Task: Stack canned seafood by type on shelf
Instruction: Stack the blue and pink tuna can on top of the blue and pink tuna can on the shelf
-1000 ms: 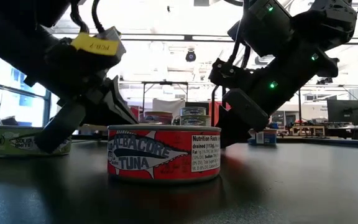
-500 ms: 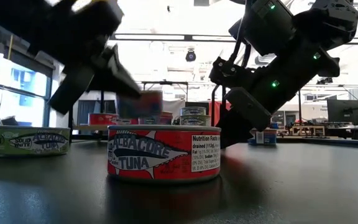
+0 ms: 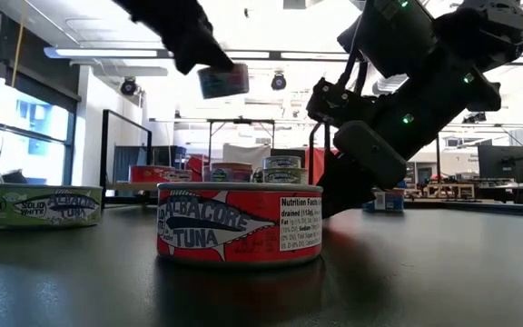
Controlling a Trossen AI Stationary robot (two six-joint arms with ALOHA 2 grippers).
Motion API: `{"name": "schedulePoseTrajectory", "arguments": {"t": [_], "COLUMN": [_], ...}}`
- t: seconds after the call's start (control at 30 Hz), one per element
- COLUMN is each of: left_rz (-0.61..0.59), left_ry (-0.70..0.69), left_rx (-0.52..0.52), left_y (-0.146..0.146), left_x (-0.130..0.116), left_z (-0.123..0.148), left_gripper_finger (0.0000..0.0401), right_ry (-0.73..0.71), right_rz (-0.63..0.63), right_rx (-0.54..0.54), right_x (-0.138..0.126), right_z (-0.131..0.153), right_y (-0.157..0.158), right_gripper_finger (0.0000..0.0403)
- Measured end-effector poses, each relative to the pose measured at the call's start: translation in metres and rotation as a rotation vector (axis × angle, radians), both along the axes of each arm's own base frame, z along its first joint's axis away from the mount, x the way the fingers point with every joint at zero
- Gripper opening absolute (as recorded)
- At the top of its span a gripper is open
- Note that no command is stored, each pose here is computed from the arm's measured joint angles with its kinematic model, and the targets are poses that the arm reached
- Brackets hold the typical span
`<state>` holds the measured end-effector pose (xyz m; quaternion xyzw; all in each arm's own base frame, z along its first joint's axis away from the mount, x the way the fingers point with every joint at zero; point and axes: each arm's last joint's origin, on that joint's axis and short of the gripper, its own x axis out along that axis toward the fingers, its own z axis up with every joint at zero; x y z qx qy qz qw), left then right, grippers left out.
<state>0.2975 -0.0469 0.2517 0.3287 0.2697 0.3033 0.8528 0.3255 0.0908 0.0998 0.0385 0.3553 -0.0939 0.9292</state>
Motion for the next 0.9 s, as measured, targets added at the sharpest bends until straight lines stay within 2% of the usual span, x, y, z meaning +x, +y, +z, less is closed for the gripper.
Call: {"name": "schedulePoseTrajectory", "arguments": {"t": [0.17, 0.33, 0.43, 0.6, 0.9], "left_rz": [0.034, 0.07, 0.106, 0.095, 0.167], "left_ry": [-0.006, 0.002, -0.005, -0.002, 0.066], "left_rx": [-0.072, -0.131, -0.143, -0.169, -0.191], "left_y": [0.075, 0.147, 0.178, 0.206, 0.223], "left_x": [0.002, 0.0, -0.003, -0.001, -0.001], "left_z": [0.014, 0.005, -0.003, -0.021, -0.045], "left_gripper_finger": [0.0, 0.0, 0.0, 0.0, 0.0], "right_ry": [0.0, 0.0, -0.001, 0.0, -0.001], "right_rz": [0.013, 0.02, 0.019, 0.017, 0.015], "right_rx": [-0.01, -0.019, -0.02, -0.02, -0.023], "right_x": [0.0, 0.0, 0.0, 0.0, 0.0], "right_z": [0.0, 0.0, 0.0, 0.0, 0.0], "right_y": [0.002, 0.002, 0.002, 0.001, 0.001], "right_gripper_finger": [0.0188, 0.0188, 0.0188, 0.0188, 0.0188]}}
